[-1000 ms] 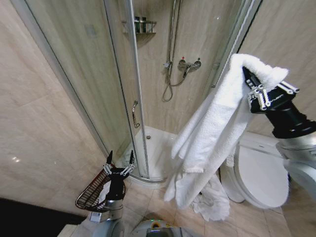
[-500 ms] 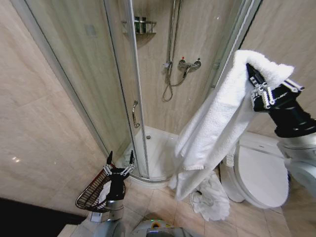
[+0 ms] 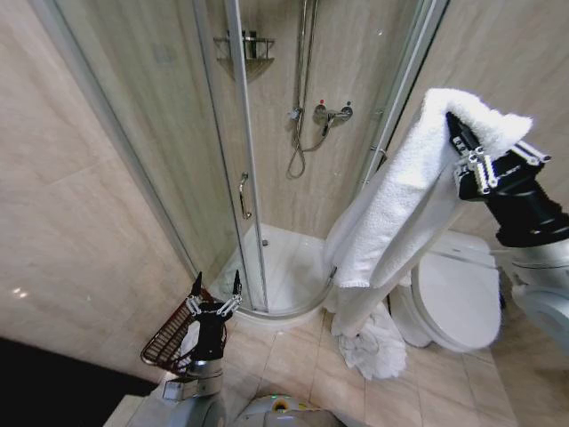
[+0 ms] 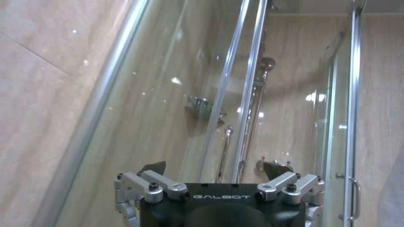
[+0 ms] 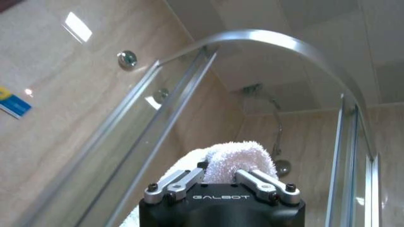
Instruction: Discard the used towel into the hamper.
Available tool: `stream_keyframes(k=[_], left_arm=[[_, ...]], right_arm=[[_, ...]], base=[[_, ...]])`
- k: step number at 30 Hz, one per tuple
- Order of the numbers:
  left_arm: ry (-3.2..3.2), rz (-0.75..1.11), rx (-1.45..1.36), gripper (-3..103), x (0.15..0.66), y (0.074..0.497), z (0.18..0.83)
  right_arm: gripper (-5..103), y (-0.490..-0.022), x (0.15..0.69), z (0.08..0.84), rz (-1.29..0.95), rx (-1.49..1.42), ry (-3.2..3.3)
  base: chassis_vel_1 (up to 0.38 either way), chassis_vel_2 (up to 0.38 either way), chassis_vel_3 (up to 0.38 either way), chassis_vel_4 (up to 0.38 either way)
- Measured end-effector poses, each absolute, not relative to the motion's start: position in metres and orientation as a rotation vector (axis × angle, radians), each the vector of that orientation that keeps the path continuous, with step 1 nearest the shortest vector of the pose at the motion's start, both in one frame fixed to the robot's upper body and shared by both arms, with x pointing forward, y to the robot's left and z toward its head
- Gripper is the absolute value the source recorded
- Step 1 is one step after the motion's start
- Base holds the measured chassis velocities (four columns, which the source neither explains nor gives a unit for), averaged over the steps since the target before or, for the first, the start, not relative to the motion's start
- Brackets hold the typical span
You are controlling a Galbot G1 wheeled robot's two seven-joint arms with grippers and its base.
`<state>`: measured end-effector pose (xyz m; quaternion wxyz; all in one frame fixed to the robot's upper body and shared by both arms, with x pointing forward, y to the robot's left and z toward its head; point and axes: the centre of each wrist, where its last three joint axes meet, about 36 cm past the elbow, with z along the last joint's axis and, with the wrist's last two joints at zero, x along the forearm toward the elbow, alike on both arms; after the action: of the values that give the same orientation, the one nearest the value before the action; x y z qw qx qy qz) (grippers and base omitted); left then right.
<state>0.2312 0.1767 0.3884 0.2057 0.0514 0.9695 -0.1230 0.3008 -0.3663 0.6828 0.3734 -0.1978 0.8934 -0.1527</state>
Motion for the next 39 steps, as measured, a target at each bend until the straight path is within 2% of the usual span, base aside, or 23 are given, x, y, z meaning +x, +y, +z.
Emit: stream_keyframes(k=[9, 21, 39], left_arm=[[2.694, -0.351, 0.136, 100, 0.23, 0.176, 0.39], [2.686, -0.343, 0.121, 100, 0.232, 0.179, 0.392], [2.679, -0.343, 0.109, 100, 0.231, 0.18, 0.396]], right_arm=[[5, -0.365, 0.3, 0.68, -0.377, -0.504, 2.292], [5, -0.363, 0.3, 0.682, -0.381, -0.52, 2.284], [5, -0.355, 0.302, 0.682, -0.367, -0.564, 2.285]], base=[[0.087, -0.085, -0.085, 0.069], [-0.017, 0.04, 0.049, -0.01], [0.092, 0.083, 0.08, 0.088]])
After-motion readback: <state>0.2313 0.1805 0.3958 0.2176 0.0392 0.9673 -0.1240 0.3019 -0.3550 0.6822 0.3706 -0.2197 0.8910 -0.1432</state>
